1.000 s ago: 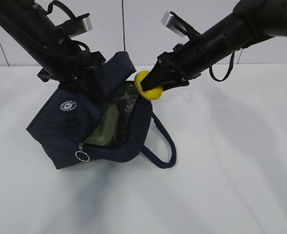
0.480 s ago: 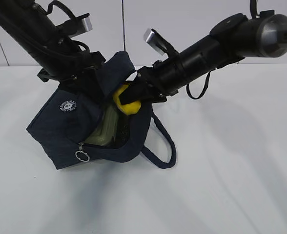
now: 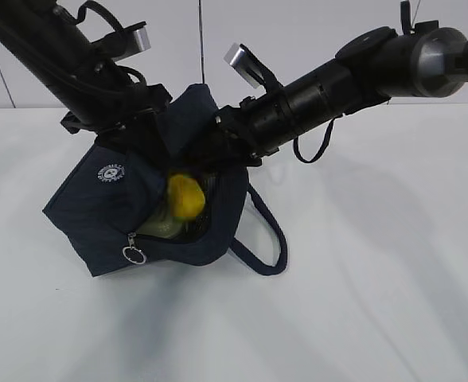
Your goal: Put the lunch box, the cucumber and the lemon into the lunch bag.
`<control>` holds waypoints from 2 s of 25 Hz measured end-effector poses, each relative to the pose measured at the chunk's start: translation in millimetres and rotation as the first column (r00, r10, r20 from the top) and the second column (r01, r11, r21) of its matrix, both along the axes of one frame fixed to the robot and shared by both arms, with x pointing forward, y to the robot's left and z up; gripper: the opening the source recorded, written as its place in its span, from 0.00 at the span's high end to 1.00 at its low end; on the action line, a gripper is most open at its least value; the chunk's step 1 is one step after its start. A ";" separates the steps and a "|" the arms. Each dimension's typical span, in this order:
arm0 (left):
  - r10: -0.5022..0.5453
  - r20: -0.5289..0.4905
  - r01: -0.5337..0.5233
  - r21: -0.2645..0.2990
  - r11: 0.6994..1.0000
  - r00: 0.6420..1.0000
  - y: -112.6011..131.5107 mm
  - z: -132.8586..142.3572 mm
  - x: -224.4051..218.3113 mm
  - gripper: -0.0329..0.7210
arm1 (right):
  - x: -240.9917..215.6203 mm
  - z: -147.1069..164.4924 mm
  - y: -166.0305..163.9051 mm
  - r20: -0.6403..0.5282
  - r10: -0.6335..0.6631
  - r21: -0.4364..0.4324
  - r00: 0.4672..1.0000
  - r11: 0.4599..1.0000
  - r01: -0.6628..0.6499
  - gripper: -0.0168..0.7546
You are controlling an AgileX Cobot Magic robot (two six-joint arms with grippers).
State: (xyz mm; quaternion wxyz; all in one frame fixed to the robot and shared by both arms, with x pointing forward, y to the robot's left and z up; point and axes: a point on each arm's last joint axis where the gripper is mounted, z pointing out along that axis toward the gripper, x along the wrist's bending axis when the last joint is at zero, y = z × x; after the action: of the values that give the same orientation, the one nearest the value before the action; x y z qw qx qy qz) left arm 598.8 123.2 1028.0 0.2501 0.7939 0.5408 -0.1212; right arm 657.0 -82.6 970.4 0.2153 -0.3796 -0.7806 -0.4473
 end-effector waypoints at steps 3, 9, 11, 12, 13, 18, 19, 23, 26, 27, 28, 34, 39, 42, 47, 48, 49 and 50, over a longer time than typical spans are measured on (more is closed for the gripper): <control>0.000 0.001 0.000 0.002 1.000 1.000 0.1 -0.1 0.0 0.93 | -0.8 0.2 0.1 0.000 0.011 0.003 1.000 1.000 -0.011 0.38; 0.000 0.001 0.000 0.002 1.000 1.000 0.1 -0.1 0.0 0.93 | -0.9 0.5 -0.6 -0.003 0.013 0.006 1.000 1.000 -0.013 0.38; 0.000 0.001 0.000 0.002 1.000 1.000 0.1 -0.1 0.0 0.93 | 0.7 0.6 -4.8 -0.006 0.008 0.008 1.000 1.000 -0.008 0.38; 0.000 0.001 0.000 0.002 1.000 1.000 0.1 -0.1 0.0 0.93 | 1.0 0.7 -6.1 -0.008 0.010 0.009 1.000 1.000 -0.009 0.38; 0.000 0.001 0.000 0.002 1.000 1.000 0.1 -0.1 0.0 0.93 | 1.9 0.9 -9.2 -0.012 0.008 0.011 1.000 1.000 -0.008 0.38; 0.000 0.001 0.000 0.002 1.000 1.000 0.1 -0.1 0.0 0.93 | 10.7 -2.8 -33.9 -0.024 -0.033 -0.036 0.999 0.999 0.032 0.38; 0.000 0.001 0.000 0.002 1.000 1.000 0.1 -0.1 0.0 0.93 | 11.9 -3.9 -38.3 -0.029 -0.041 -0.050 0.999 0.998 0.039 0.38; -0.001 0.000 0.001 0.002 1.000 1.000 0.1 -0.1 0.0 0.93 | 15.9 -8.0 -54.8 -0.046 -0.070 -0.105 0.997 0.992 0.064 0.38; -0.001 0.000 0.001 0.002 1.000 1.000 0.1 -0.1 0.0 0.93 | 15.5 -13.2 -59.4 -0.066 -0.079 -0.164 0.995 0.984 0.067 0.38; -0.004 0.000 0.004 0.002 1.000 1.000 0.1 -0.1 -0.2 0.93 | 15.6 -16.1 -59.8 -0.077 -0.083 -0.174 0.994 0.982 0.068 0.38; -0.004 0.000 0.004 0.002 1.000 1.000 0.1 -0.1 -0.2 0.93 | 15.6 -19.4 -60.1 -0.089 -0.084 -0.181 0.993 0.981 0.067 0.38; -0.006 -0.004 0.006 0.003 1.000 1.000 0.2 -0.2 -0.6 0.93 | 16.9 -42.6 -57.6 -0.183 -0.100 -0.165 0.978 0.984 0.069 0.38; -0.008 -0.007 0.008 0.003 1.000 1.000 0.2 -0.2 -0.9 0.93 | 18.7 -53.8 -53.0 -0.251 -0.113 -0.098 0.961 0.991 0.091 0.38; -0.008 -0.008 0.008 0.004 1.000 1.000 0.2 -0.2 -1.0 0.93 | 18.8 -62.0 -47.1 -0.286 -0.115 -0.065 0.951 0.993 0.100 0.38; -0.010 -0.010 0.010 0.004 1.000 1.000 0.2 -0.3 -1.2 0.93 | 13.0 -75.6 -30.9 -0.319 -0.087 -0.062 0.944 0.996 0.071 0.43; -0.010 -0.010 0.010 0.004 1.000 1.000 0.2 -0.3 -1.2 0.93 | 12.4 -75.2 -28.8 -0.320 -0.085 -0.058 0.944 0.996 0.070 0.48; -0.010 -0.010 0.010 0.005 1.000 1.000 0.3 -0.3 -1.2 0.93 | 12.3 -74.7 -27.5 -0.322 -0.085 -0.051 0.943 0.996 0.072 0.54; -0.010 -0.010 0.010 0.005 1.000 1.000 0.4 -0.3 -1.3 0.93 | 12.5 -74.2 -27.2 -0.324 -0.087 -0.045 0.942 0.996 0.077 0.62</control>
State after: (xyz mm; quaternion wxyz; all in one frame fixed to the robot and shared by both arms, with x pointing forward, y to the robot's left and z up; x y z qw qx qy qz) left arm 597.5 123.5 1027.7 0.2445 0.7967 0.5383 -0.1251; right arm 669.6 -109.8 896.2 0.3164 -0.4838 -0.7250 -0.3745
